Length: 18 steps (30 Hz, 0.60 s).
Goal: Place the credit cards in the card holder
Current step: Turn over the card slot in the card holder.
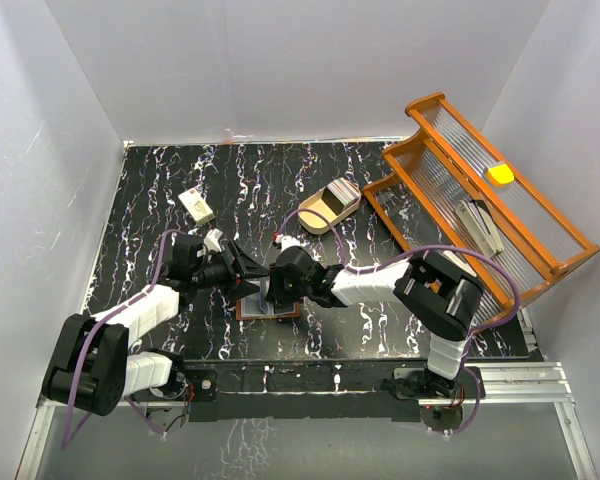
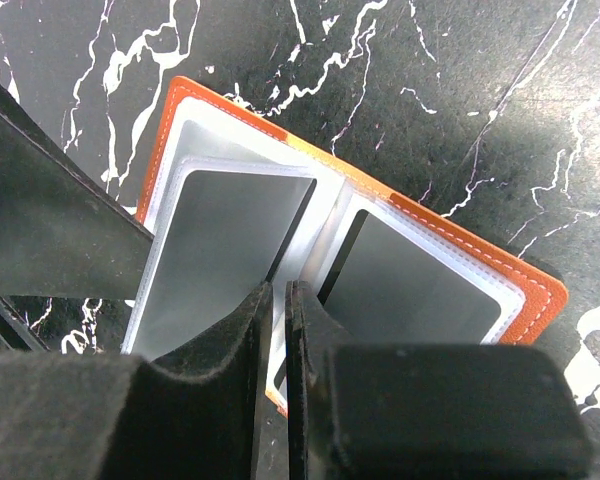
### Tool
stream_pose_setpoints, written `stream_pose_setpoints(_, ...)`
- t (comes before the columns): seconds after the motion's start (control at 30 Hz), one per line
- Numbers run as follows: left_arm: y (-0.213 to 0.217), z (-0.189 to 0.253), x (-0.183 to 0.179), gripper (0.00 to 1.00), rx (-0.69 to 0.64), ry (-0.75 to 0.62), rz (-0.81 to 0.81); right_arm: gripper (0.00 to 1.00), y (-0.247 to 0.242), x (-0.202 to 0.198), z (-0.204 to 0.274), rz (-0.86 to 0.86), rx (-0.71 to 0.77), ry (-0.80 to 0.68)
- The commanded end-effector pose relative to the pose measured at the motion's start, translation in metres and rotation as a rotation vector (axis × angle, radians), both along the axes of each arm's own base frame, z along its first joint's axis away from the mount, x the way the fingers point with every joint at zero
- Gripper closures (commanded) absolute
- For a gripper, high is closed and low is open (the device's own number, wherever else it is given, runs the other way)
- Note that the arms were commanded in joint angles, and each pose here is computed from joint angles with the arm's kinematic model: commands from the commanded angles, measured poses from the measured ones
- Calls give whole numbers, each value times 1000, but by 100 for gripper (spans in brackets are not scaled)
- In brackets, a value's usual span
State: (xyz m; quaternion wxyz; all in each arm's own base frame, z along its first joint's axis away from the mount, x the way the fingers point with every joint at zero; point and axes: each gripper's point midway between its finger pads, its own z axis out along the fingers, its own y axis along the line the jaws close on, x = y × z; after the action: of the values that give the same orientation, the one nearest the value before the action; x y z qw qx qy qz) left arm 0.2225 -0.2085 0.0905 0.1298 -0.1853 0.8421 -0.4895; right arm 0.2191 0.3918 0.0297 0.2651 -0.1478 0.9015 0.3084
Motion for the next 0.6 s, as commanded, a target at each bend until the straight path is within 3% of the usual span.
stream_pose_setpoints(0.0, -7, 13, 5, 32, -19, -34, -13, 89, -7, -2, 3, 6, -18, -31)
stream_pose_setpoints(0.57, -15, 17, 5, 32, -30, -36, -21, 88, -9, 0, 20, -3, 25, -72)
